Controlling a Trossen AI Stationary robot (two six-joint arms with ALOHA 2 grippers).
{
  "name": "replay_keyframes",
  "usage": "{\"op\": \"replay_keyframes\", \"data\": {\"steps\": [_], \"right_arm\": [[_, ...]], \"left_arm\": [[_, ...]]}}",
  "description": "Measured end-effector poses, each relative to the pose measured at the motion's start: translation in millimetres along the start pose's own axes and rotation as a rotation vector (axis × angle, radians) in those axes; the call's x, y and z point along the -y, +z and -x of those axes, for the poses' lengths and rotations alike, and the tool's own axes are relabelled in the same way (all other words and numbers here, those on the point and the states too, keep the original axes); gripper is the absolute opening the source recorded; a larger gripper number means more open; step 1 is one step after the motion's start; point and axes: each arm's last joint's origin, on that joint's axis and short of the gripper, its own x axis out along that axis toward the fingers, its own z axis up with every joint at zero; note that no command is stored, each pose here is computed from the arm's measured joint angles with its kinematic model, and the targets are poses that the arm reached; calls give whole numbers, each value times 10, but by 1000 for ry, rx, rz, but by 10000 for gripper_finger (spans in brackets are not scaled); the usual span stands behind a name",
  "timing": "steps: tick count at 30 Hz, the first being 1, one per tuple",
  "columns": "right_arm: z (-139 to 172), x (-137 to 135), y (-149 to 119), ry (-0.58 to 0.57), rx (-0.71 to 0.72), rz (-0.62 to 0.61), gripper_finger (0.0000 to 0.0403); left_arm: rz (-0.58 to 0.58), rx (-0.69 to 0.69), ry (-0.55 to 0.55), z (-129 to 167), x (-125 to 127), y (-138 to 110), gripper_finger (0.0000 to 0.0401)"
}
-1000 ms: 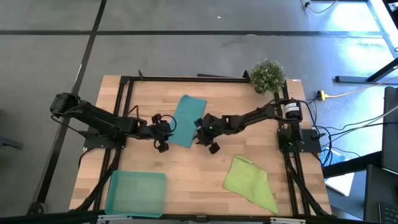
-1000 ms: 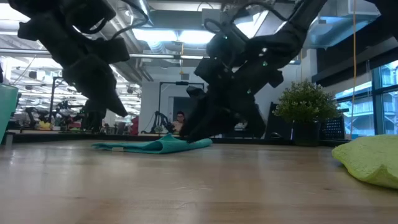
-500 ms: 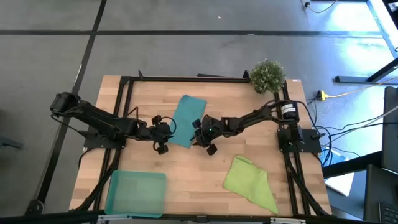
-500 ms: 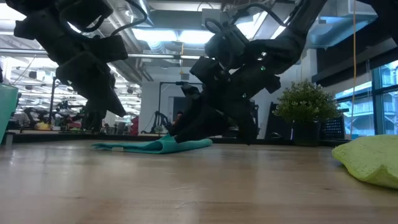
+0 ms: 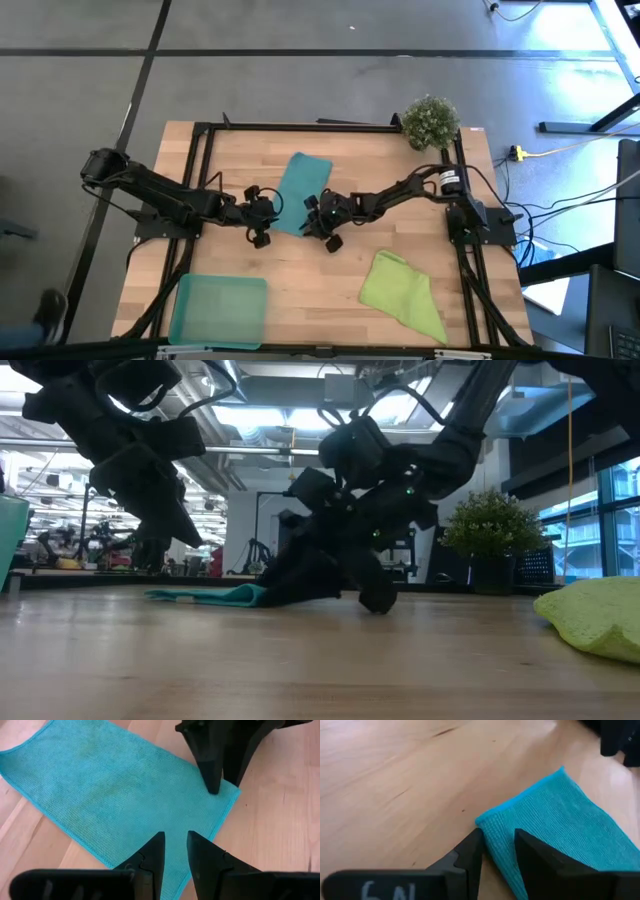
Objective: Roll microfiber towels into tight, uniform cylinder then place into a basket
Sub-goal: Fold the blue microfiber towel
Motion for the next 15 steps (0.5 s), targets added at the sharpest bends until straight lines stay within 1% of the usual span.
{"op": "replay_keyframes", "data": {"steps": [2, 5, 6, 8, 15], "right_arm": [[-7, 5, 3, -3, -3, -31, 86], [19, 27, 20, -20, -27, -39, 23], [30, 41, 22, -27, -33, -43, 13], [78, 80, 41, -46, -49, -77, 12], [286, 331, 178, -129, 10, -225, 6]], "left_arm": [[0, 0, 0, 0, 0, 0, 78], [0, 0, 0, 0, 0, 0, 78], [0, 0, 0, 0, 0, 0, 78], [0, 0, 0, 0, 0, 0, 78], [-1, 0, 0, 0, 0, 0, 78]]}}
